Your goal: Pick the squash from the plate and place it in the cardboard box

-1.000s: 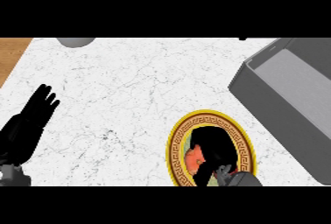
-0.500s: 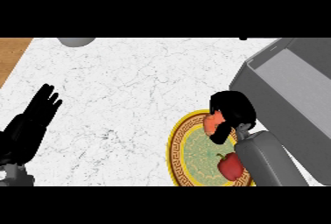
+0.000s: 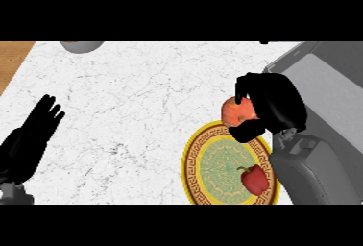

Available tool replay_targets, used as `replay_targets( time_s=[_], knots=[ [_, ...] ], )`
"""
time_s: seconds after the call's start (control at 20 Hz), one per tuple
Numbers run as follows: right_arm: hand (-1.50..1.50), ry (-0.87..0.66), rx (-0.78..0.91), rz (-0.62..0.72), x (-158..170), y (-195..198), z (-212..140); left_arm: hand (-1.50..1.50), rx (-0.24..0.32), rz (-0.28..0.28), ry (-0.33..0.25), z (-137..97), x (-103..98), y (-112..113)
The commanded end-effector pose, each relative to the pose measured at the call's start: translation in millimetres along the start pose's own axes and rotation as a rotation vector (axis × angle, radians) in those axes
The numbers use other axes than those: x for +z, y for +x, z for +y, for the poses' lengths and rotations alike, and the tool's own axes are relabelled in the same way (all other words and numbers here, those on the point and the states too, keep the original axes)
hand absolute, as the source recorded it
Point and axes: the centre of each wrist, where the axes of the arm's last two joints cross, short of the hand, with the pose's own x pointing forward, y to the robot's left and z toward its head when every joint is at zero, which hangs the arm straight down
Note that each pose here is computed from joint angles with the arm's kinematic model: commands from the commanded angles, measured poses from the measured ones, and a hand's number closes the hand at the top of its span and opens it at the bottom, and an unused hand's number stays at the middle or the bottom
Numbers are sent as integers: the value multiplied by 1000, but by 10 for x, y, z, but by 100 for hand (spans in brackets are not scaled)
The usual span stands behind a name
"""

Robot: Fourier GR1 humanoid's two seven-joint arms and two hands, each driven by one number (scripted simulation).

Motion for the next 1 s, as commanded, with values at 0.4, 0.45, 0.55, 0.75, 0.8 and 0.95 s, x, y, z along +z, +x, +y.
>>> replay_targets(
  time_s=[0.4,0.45,0.55,0.75,0.8,0.95],
  knots=[
    [150,-352,-32,217,191,-220,-1191,0,19,-3,-1,-62,-86,22],
    [150,-365,-46,254,154,-271,-1276,0,2,-21,-2,-49,-56,37],
    [150,-366,-58,279,128,-449,-1317,0,-2,-9,1,-100,-54,84],
    [150,-360,-16,303,87,-706,-1331,0,-19,-17,12,-73,-60,22],
    [150,-346,2,303,129,-887,-1431,0,-5,-8,3,54,27,151],
    [150,-314,32,300,-220,-889,-1195,0,-2,5,-14,-191,-186,183]
  ],
)
